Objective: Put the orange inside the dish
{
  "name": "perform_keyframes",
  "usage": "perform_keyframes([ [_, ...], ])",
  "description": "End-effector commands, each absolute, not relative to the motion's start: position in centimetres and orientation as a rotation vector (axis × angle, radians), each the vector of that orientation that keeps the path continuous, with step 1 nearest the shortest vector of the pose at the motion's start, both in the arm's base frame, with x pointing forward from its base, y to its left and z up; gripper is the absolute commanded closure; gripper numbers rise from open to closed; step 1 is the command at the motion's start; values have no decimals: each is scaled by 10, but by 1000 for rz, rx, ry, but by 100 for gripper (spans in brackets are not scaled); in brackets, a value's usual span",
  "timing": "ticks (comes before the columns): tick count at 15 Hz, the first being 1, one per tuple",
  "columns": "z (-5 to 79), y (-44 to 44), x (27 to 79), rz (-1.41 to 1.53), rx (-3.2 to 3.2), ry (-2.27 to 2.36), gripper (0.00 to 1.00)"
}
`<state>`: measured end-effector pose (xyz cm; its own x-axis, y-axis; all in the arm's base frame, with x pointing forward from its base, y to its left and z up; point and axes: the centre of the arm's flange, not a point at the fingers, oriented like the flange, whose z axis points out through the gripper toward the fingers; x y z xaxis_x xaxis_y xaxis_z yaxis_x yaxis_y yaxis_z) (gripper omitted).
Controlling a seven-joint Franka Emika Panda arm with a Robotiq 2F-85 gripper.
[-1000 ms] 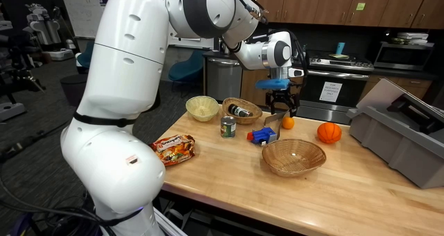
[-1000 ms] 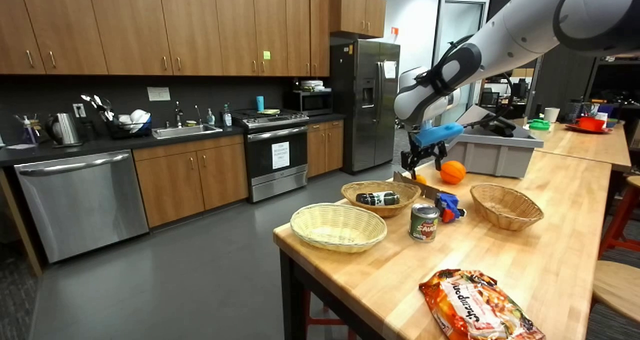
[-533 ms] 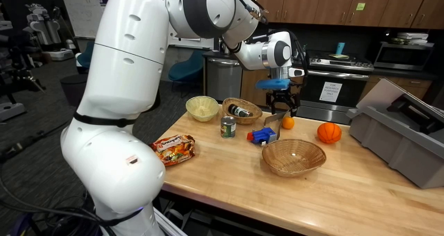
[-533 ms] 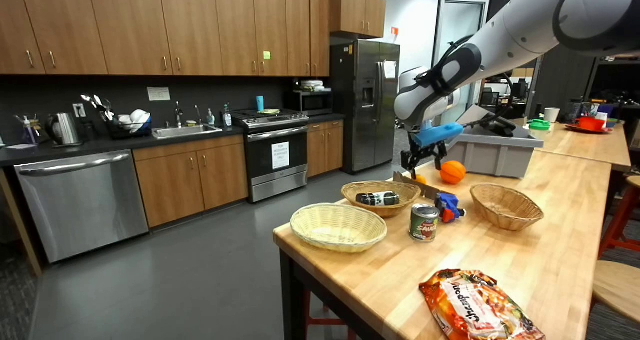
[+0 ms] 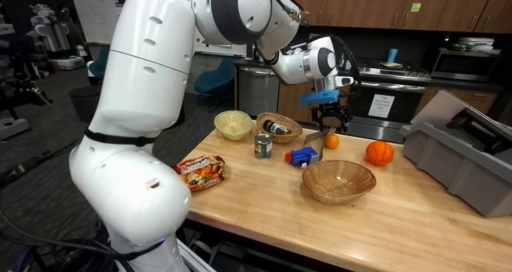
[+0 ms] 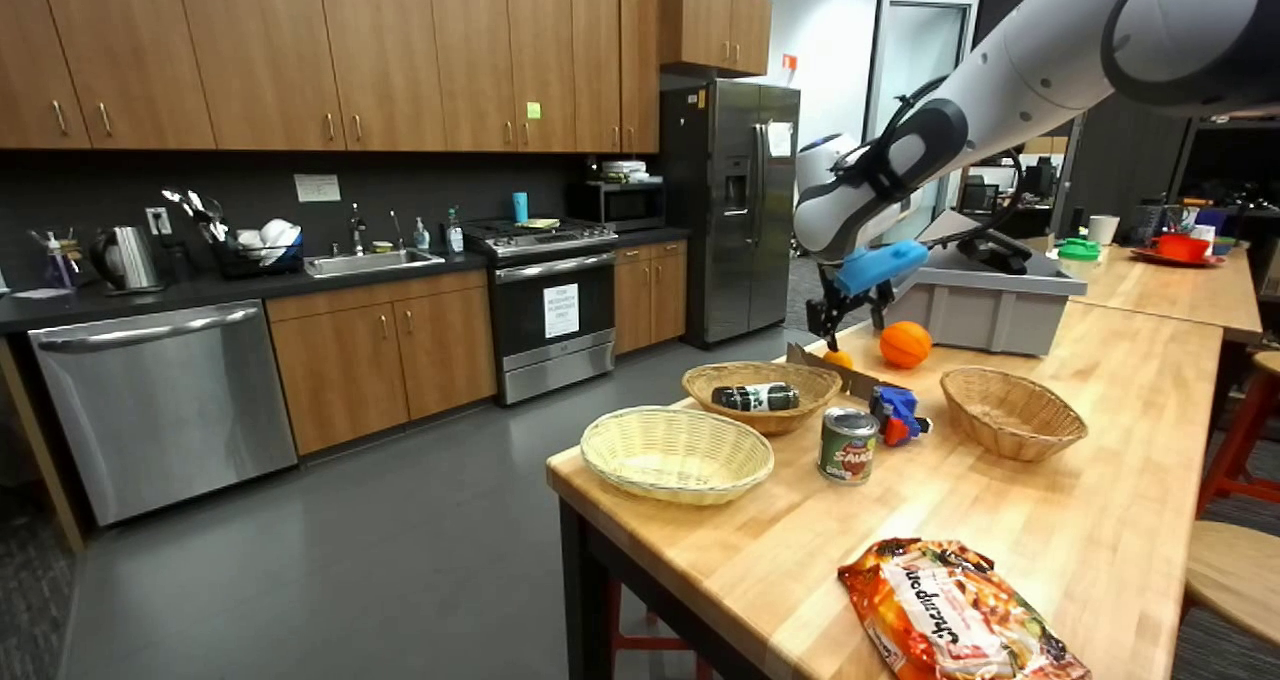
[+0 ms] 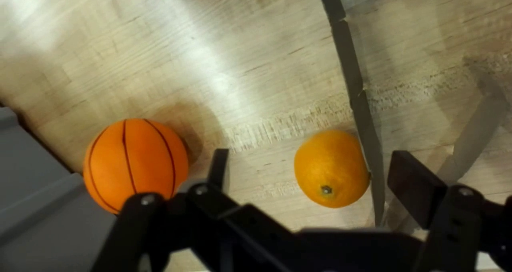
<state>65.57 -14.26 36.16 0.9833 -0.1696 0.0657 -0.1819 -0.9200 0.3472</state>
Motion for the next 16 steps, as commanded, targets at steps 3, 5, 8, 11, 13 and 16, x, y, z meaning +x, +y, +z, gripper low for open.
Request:
perform_keyframes([
  [3, 359, -146, 658, 104, 2724, -184, 0],
  [5, 358, -147, 659, 136, 2718, -165, 0],
  [8, 356, -149, 661, 170, 2715, -110, 0],
  [11, 357, -148, 664, 246, 2746, -62, 0],
  [13, 359, -146, 666, 306, 2775, -61, 0],
  [16, 359, -144, 668, 343, 2818, -81, 0],
])
